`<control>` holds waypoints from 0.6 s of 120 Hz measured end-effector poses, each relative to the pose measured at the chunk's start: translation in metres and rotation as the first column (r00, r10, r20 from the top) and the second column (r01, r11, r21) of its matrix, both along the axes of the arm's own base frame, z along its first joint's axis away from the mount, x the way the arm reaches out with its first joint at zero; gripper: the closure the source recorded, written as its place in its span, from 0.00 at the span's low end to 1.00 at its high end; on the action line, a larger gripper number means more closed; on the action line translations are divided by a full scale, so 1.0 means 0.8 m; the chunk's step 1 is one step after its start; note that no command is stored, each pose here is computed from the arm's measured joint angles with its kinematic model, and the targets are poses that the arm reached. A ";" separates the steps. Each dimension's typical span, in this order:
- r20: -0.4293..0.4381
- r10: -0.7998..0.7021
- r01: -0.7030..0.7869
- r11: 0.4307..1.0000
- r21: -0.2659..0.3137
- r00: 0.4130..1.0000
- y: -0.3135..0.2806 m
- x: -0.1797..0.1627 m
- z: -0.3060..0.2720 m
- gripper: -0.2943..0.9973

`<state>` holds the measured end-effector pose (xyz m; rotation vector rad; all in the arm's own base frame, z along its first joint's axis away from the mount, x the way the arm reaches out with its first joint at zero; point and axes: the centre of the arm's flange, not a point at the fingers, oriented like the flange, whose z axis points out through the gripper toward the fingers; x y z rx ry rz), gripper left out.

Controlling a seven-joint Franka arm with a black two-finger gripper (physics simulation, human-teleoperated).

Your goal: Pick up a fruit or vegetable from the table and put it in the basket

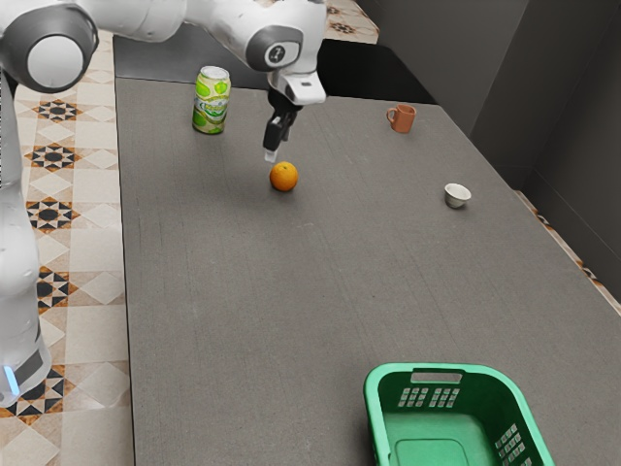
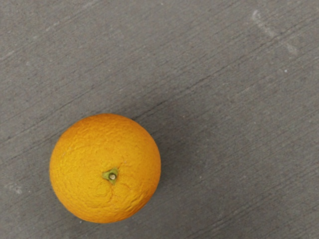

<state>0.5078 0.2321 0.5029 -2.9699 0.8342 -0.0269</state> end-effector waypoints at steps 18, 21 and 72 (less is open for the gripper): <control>-0.005 -0.020 0.020 1.000 0.003 1.000 0.010 0.003 -0.013 0.23; -0.006 -0.023 0.023 1.000 0.004 1.000 0.012 0.003 -0.015 0.23; -0.050 -0.101 0.101 0.995 0.003 0.994 0.009 0.055 -0.056 0.23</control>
